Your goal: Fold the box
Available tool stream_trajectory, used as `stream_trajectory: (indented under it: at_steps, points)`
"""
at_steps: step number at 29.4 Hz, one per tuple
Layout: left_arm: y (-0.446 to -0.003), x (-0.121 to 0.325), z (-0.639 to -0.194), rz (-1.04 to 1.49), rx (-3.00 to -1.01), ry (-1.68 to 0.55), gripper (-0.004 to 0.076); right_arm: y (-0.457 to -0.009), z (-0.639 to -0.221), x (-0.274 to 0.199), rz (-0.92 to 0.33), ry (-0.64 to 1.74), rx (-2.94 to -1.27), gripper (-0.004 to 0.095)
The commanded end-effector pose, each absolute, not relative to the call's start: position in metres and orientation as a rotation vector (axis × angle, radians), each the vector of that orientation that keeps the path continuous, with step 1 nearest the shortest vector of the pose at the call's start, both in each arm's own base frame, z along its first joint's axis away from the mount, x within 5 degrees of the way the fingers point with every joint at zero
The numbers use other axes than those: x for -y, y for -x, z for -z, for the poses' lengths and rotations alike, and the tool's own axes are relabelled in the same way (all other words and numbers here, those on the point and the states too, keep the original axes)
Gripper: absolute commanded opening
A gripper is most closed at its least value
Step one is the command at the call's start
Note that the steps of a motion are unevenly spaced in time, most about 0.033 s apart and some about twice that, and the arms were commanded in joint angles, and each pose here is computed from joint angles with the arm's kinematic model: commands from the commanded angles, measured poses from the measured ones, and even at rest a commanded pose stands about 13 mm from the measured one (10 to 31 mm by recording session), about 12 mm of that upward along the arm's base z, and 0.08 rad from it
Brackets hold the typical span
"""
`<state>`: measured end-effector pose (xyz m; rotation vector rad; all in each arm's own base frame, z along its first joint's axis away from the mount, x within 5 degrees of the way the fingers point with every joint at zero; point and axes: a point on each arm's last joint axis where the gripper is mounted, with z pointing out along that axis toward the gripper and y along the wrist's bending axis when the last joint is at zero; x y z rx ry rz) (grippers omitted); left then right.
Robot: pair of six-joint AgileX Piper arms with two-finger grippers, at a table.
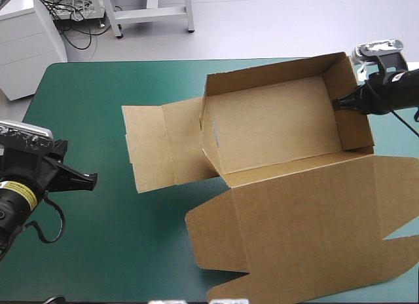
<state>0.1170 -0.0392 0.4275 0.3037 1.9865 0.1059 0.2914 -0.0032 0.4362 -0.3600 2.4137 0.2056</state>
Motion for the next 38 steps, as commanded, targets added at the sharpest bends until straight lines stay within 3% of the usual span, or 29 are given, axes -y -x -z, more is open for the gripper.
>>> stream_trajectory:
  at_steps: [1, 7, 27, 33, 38]
  points:
    - [-0.118, 0.034, -0.441, -0.142, -1.892, -0.248, -0.0008, -0.260, -0.469, 0.002, -0.211, 0.352, -2.292, -0.0024]
    - [-0.125, 0.033, -0.435, -0.259, -1.889, -0.250, -0.0007, -0.247, -0.481, -0.006, -0.268, 0.384, -2.226, -0.0024]
    - [-0.163, 0.090, -0.429, 0.081, -1.882, -0.496, -0.0004, -0.243, -0.483, -0.005, -0.250, 0.382, -2.220, -0.0024]
    - [-0.179, 0.066, -0.446, 0.099, -1.898, -0.501, -0.0004, -0.244, -0.482, 0.001, -0.172, 0.336, -2.237, -0.0024]
    - [-0.186, 0.037, -0.440, 0.192, -1.964, -0.445, -0.0004, -0.246, -0.483, 0.000, -0.196, 0.326, -2.215, -0.0024]
